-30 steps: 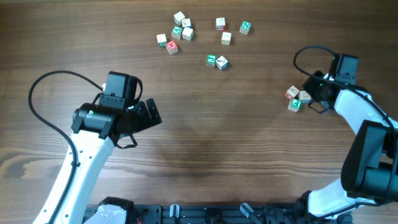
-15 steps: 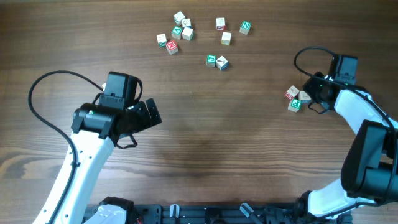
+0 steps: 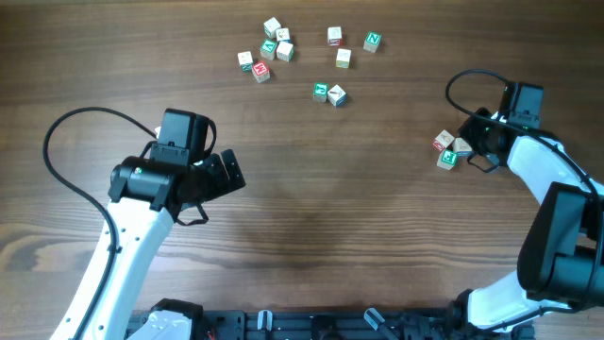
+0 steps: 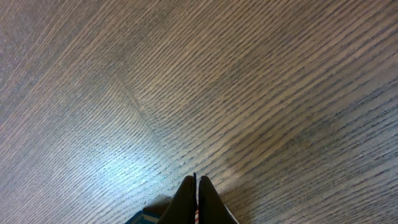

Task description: Form a circle

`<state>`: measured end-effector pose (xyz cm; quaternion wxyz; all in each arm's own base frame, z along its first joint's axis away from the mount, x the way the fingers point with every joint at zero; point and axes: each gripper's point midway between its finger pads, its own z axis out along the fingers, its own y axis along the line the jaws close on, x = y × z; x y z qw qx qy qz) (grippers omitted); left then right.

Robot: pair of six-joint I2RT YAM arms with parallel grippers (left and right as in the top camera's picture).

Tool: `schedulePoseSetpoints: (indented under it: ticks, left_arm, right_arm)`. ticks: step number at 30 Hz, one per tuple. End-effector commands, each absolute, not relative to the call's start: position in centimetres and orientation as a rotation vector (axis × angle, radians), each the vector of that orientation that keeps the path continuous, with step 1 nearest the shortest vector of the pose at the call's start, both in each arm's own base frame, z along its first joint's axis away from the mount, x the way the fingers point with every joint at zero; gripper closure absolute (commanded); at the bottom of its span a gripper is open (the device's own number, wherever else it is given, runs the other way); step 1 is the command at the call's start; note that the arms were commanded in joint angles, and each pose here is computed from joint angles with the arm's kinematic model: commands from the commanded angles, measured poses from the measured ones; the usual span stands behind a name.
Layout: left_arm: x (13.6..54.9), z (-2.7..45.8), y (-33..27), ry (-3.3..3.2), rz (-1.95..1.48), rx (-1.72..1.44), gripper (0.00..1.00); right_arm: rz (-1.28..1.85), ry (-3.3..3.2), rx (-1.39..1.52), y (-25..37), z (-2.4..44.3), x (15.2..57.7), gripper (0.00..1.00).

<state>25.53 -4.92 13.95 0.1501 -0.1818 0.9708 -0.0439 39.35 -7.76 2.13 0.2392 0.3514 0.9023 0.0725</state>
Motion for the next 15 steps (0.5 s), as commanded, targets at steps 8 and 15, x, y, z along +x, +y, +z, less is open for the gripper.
schedulePoseSetpoints:
  ticks: [8, 15]
  left_arm:
    - [25.50, 13.94, -4.80, 2.789, -0.130, -0.526, 0.00]
    - [25.50, 13.94, -4.80, 2.789, -0.130, -0.526, 0.00]
  right_arm:
    - [0.224, 2.483, 0.947, -7.57, 1.78, 39.50, 0.96]
    - [0.226, 2.482, 0.946, -7.55, 1.80, 39.53, 0.96]
